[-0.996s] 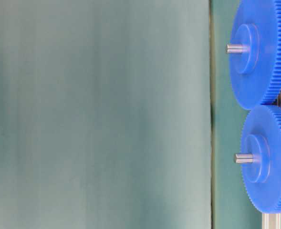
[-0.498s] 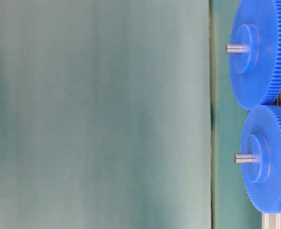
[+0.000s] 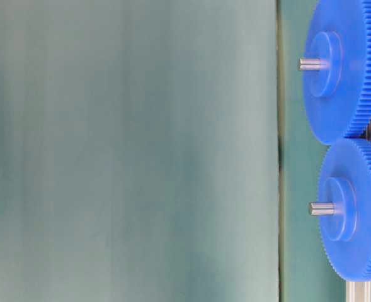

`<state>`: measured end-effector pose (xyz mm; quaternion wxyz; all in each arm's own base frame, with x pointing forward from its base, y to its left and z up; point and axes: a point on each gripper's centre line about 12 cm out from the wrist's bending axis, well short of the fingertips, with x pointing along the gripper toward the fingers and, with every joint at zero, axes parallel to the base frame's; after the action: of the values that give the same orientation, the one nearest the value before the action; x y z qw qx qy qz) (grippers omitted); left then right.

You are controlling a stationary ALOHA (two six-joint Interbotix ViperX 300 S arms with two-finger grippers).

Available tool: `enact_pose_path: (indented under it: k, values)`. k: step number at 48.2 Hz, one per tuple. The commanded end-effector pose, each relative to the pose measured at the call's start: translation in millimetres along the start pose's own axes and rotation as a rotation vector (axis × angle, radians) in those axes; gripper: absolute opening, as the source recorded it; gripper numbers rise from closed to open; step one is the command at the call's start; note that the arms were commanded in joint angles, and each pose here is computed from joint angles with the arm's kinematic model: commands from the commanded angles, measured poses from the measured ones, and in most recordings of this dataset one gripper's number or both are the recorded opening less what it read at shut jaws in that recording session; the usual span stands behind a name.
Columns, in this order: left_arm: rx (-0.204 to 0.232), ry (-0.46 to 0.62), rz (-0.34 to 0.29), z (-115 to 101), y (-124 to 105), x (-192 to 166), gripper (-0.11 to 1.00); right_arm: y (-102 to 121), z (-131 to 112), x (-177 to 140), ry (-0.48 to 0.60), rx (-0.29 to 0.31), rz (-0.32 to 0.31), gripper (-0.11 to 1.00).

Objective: Insert the small gear onto the shaft.

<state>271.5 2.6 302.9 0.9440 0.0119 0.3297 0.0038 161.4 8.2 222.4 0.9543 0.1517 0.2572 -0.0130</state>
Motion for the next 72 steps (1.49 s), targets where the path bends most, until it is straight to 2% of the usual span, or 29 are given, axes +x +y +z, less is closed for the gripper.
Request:
enact_pose_path:
  k: [1,72]
  values:
    - [0.003,-0.022,-0.001,4.8,-0.6,-3.4,0.79,2.0,7.2,-1.2,-0.018,0.010,0.004,0.04]
    - [0.004,-0.032,-0.002,4.1,-1.1,-3.1,0.79,1.6,6.4,-1.0,-0.026,0.008,0.005,0.04]
